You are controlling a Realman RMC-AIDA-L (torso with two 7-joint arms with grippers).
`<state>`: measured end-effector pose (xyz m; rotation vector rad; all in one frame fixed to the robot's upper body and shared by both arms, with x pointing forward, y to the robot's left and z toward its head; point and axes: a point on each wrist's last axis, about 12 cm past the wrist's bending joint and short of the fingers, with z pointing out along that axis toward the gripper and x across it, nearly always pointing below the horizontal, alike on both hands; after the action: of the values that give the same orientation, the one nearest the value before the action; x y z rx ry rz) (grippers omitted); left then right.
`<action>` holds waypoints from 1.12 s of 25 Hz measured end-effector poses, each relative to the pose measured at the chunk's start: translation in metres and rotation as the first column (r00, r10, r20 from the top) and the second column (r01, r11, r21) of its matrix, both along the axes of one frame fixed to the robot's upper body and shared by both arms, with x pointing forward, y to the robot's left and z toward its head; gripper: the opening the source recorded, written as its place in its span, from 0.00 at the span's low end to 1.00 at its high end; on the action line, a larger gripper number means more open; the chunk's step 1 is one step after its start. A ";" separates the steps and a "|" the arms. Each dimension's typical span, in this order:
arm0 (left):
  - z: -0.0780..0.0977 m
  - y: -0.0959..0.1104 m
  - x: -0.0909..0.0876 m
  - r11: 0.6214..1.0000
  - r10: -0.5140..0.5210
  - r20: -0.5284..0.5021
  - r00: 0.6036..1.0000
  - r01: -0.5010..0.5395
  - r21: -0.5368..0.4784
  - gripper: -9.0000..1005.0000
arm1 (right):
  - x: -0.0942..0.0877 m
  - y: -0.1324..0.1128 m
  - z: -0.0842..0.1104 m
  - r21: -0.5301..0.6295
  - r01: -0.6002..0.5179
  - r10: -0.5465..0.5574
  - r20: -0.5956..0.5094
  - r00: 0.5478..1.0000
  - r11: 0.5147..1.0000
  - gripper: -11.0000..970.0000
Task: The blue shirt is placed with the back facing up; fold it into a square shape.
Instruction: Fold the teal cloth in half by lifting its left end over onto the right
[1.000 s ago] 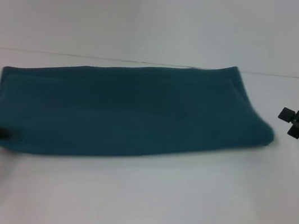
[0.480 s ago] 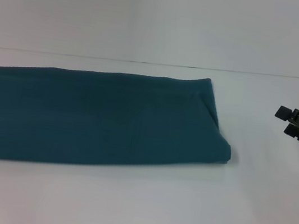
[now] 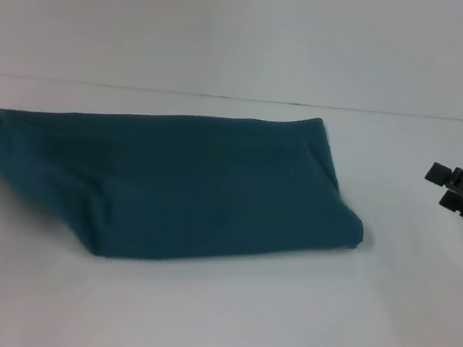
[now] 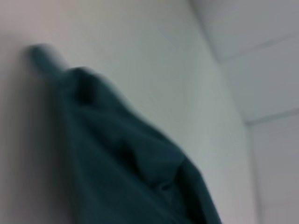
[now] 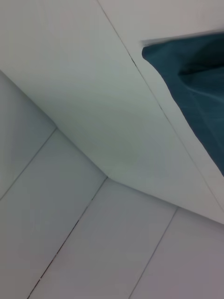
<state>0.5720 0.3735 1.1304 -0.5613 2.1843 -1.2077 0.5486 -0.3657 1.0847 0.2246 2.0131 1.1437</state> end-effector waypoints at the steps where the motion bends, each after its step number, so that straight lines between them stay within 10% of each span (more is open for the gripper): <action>1: 0.008 -0.006 0.007 1.000 -0.024 0.016 1.000 0.024 -0.002 0.13 | 0.000 0.000 0.000 -0.001 -0.002 0.002 0.000 1.000 1.000 0.97; 15: 0.083 -0.103 0.072 0.946 -0.325 0.155 0.933 0.322 0.043 0.16 | -0.001 0.000 -0.001 -0.004 -0.003 0.003 -0.001 1.000 1.000 0.97; 28: 0.057 -0.239 0.086 0.855 -0.517 0.168 0.839 0.497 0.149 0.19 | -0.003 0.003 -0.007 -0.007 -0.008 0.008 -0.018 1.000 1.000 0.97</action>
<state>0.6579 0.1341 1.1873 0.2050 2.2669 -1.3340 0.5457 -0.3632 1.0777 0.2238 2.0351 1.1431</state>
